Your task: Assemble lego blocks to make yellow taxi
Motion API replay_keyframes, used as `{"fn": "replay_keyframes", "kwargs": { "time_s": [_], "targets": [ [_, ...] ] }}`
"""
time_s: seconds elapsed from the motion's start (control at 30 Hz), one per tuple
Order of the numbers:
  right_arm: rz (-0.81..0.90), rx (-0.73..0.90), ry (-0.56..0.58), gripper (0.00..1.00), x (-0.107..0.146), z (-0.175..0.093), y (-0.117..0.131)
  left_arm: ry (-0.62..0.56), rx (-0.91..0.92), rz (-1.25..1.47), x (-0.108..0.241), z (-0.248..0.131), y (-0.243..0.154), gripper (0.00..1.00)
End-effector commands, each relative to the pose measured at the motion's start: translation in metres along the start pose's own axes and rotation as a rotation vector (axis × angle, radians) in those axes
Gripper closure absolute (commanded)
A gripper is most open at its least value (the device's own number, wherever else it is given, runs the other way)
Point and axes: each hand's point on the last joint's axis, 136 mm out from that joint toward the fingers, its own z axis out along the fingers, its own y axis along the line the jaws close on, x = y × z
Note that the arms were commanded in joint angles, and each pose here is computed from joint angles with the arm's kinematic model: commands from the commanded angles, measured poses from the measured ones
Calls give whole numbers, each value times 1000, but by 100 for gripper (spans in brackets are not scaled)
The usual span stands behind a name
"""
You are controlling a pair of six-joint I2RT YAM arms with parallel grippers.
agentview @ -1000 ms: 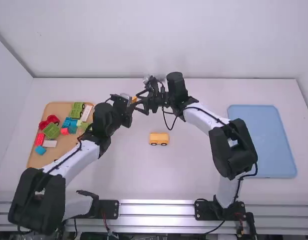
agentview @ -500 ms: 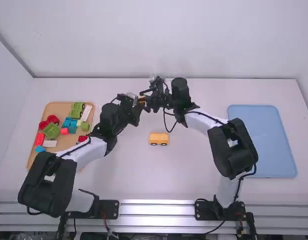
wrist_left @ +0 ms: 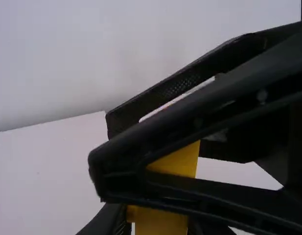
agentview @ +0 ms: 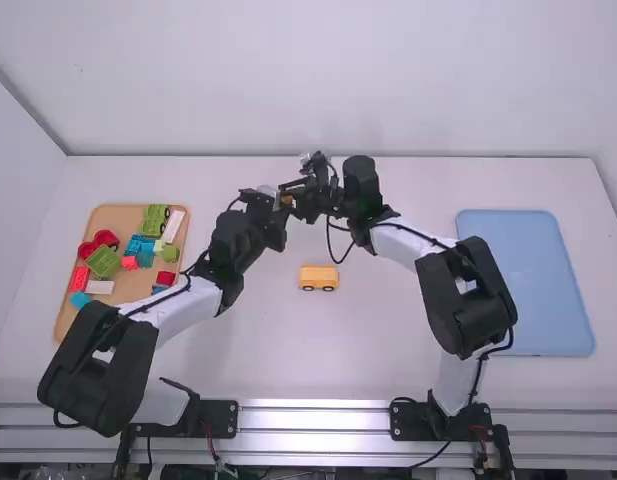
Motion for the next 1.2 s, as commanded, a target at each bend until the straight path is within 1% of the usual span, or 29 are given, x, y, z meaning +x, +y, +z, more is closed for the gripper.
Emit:
{"fn": "replay_keyframes", "kwargs": {
  "time_s": [0.0,0.07,0.1,0.13,0.17,0.2,0.3,0.33,0.4,0.43,0.5,0.53,0.6,0.63,0.67,0.8,0.83,0.9,0.97,1.0,1.1,1.17],
  "targets": [
    [18,-10,16,73,9,0,0,-23,-39,-29,-5,0,7,91],
    [17,-10,16,74,8,0,0,-26,-38,-29,-5,0,7,78],
    [18,-8,15,74,8,-1,-1,-26,-38,-30,-5,0,7,54],
    [19,-3,13,74,7,-3,-3,-26,-38,-30,-5,0,7,34],
    [19,0,11,74,7,-4,-5,-26,-38,-32,-5,0,7,21],
    [19,5,7,74,6,-6,-7,-26,-39,-50,-5,0,8,1],
    [11,20,-5,75,2,-12,-15,-7,-40,-107,0,0,8,1],
    [-4,11,-10,77,-1,-15,-15,22,-45,-146,7,-1,9,1],
    [-20,-18,-16,79,-4,-20,-13,34,-41,-158,10,-1,7,1],
    [-32,-47,-14,80,-7,-24,-11,34,-9,-126,9,-1,1,1],
    [-63,-103,-8,80,-11,-30,-6,25,107,-53,4,-3,-16,1],
    [-94,-166,4,80,-13,-36,1,18,216,-23,-3,-8,-29,1],
    [-115,-230,17,80,-16,-44,7,12,340,-14,-10,-15,-41,1],
    [-139,-278,25,80,-18,-51,11,10,433,-3,-16,-21,-47,1],
    [-151,-298,26,81,-20,-54,13,10,467,0,-17,-24,-48,1],
    [-189,-424,33,79,-25,-70,28,3,754,70,-29,-51,-62,1],
    [-192,-458,35,79,-26,-73,33,0,795,77,-31,-54,-64,1],
    [-196,-497,39,79,-25,-76,39,2,818,78,-31,-53,-65,1],
    [-211,-574,48,79,-23,-77,54,8,876,72,-31,-53,-72,1],
    [-211,-574,48,79,-23,-77,54,8,876,72,-31,-53,-72,1],
    [-217,-575,51,80,-21,-71,58,7,955,71,-30,-56,-79,1],
    [-218,-578,51,80,-21,-71,58,7,940,70,-29,-52,-76,1]
  ]
}}
